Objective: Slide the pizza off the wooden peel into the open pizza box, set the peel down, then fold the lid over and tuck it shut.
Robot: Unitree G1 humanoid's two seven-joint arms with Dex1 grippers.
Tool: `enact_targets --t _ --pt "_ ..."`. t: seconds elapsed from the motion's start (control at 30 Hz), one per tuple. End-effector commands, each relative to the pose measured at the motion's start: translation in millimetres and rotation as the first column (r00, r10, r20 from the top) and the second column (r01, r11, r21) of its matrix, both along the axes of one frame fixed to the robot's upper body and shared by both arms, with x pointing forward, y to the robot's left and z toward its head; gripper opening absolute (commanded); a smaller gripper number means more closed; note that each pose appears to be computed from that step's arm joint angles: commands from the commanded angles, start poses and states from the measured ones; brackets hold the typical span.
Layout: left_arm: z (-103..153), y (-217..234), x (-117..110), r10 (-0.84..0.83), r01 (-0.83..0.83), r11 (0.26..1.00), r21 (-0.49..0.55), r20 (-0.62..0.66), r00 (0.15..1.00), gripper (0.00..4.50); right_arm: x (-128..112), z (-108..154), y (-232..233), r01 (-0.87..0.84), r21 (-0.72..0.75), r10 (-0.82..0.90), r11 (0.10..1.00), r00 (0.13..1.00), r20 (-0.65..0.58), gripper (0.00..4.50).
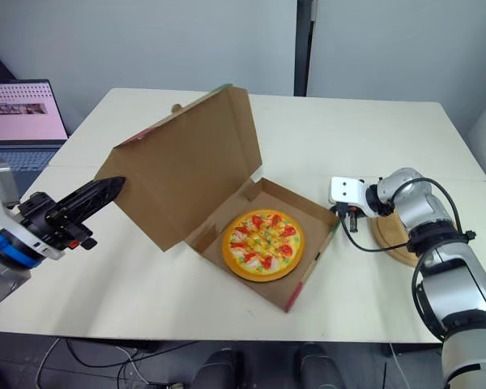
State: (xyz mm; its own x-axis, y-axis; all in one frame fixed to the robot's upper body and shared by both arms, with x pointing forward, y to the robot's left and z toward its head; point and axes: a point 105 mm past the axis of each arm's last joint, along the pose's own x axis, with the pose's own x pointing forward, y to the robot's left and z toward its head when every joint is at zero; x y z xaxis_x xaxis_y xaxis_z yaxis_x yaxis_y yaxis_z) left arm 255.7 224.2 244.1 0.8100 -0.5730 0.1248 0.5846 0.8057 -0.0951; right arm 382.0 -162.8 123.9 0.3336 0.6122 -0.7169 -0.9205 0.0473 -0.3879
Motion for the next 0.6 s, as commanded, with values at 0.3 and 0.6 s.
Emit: enact_targets --t 0.3,0.6 --pt "19.4 9.0 35.5 -0.033 -0.011 0.966 0.258 0.166 0.986 0.00 -65.4 11.9 30.1 -0.075 0.148 0.091 0.986 0.990 -0.106 0.03" --pt "29.9 20.2 53.8 0.041 -0.108 0.964 0.242 0.269 0.962 0.00 -57.7 32.1 41.0 0.046 0.289 -0.045 0.956 0.999 -0.010 0.03"
